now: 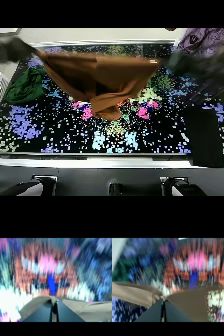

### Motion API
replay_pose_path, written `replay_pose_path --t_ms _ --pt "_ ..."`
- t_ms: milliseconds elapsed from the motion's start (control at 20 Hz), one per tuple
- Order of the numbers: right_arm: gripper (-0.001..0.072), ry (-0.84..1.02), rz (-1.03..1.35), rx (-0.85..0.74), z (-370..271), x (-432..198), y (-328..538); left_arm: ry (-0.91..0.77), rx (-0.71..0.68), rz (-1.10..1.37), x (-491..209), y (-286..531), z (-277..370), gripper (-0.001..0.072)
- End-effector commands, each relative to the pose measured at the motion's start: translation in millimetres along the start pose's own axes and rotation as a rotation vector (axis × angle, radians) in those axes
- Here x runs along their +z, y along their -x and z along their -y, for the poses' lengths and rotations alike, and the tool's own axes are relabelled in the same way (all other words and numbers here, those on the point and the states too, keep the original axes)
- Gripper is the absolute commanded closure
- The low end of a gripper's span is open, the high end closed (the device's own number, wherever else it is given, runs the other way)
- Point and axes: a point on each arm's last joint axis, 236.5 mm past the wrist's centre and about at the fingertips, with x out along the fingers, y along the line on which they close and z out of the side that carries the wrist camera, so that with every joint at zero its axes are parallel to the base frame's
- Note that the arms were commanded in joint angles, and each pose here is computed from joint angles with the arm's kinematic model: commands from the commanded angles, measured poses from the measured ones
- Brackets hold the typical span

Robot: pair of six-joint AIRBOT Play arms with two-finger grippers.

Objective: Fold the clothes and pants, and hang the long-sleeved shirts on hangers.

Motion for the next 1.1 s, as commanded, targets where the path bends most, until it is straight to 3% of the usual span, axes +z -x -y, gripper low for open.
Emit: replay_pose_path --t_ms 0,300,500,800,1050 --pt "0.0685 0.137 0.215 0.010 -64 54 106 -0.144 0.004 0.261 53 112 57 0.0688" --pt "0.0685 0.156 0.459 0.011 -105 74 203 -0.240 -0.008 0.423 47 205 110 0.0688" --pt "0.0685 0.113 0.442 -0.092 -64 94 167 -0.173 -0.007 0.493 69 194 98 0.0689" --pt "0.0684 -0.044 0.111 -0.141 52 72 -47 0.027 0.082 0.144 33 8 -25 0.0689" --pt "0.0684 -0.238 -0.223 -0.106 128 -46 -221 0.220 0.154 -0.213 -73 -158 -142 0.0689"
